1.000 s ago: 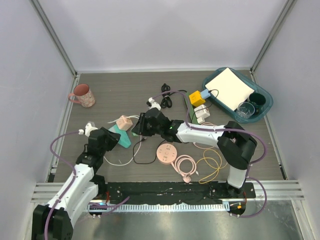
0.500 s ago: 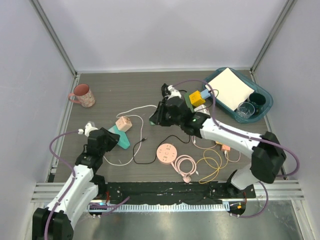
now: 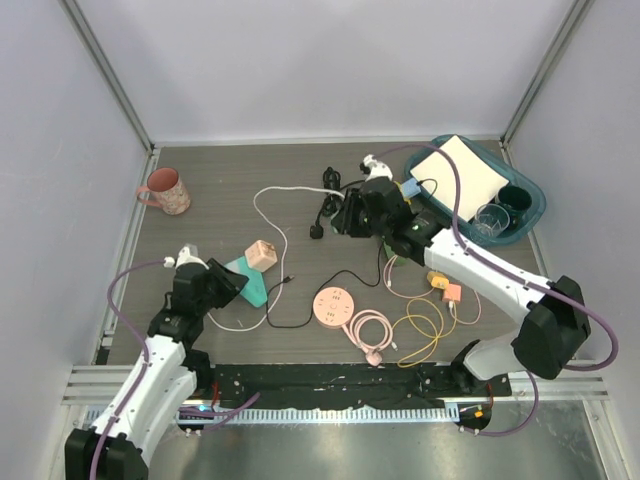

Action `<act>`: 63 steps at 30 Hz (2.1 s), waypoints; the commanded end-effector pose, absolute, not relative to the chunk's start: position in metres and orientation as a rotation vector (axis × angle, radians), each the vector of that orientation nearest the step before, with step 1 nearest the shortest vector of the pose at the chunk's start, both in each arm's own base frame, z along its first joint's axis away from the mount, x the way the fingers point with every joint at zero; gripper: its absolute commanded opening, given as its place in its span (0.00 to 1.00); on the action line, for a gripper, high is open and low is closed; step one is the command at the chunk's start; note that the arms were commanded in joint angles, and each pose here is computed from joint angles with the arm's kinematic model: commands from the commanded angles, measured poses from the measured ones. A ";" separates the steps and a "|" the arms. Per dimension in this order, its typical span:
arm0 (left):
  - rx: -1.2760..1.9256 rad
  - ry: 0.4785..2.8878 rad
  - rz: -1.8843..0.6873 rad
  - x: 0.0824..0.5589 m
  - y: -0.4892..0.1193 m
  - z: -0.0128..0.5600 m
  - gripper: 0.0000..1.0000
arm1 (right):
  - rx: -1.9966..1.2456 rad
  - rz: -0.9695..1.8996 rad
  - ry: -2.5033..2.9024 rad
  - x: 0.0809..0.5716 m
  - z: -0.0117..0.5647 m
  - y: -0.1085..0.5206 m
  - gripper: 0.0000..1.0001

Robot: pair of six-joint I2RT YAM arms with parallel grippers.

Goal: Pull the plug off the socket

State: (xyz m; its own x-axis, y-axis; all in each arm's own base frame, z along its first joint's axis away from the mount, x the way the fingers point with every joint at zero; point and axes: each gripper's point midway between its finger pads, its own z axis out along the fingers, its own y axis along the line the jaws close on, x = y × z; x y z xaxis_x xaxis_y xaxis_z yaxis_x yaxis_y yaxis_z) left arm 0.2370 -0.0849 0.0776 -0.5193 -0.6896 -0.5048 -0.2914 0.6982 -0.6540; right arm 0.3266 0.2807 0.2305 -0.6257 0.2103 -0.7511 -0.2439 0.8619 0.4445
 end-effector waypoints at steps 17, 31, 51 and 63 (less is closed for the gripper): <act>-0.720 2.034 -0.693 0.225 -0.084 0.117 0.00 | -0.133 1.161 2.292 0.314 0.094 0.349 0.23; -0.688 2.060 -0.817 0.220 -0.102 0.127 0.00 | -0.016 0.694 2.402 0.320 0.118 0.275 0.74; -0.592 1.953 -0.969 0.210 -0.116 0.150 0.00 | -0.058 1.016 2.265 0.276 0.192 0.426 0.98; -0.574 1.926 -0.978 0.209 -0.116 0.153 0.00 | -0.045 0.985 2.304 0.279 0.165 0.450 0.98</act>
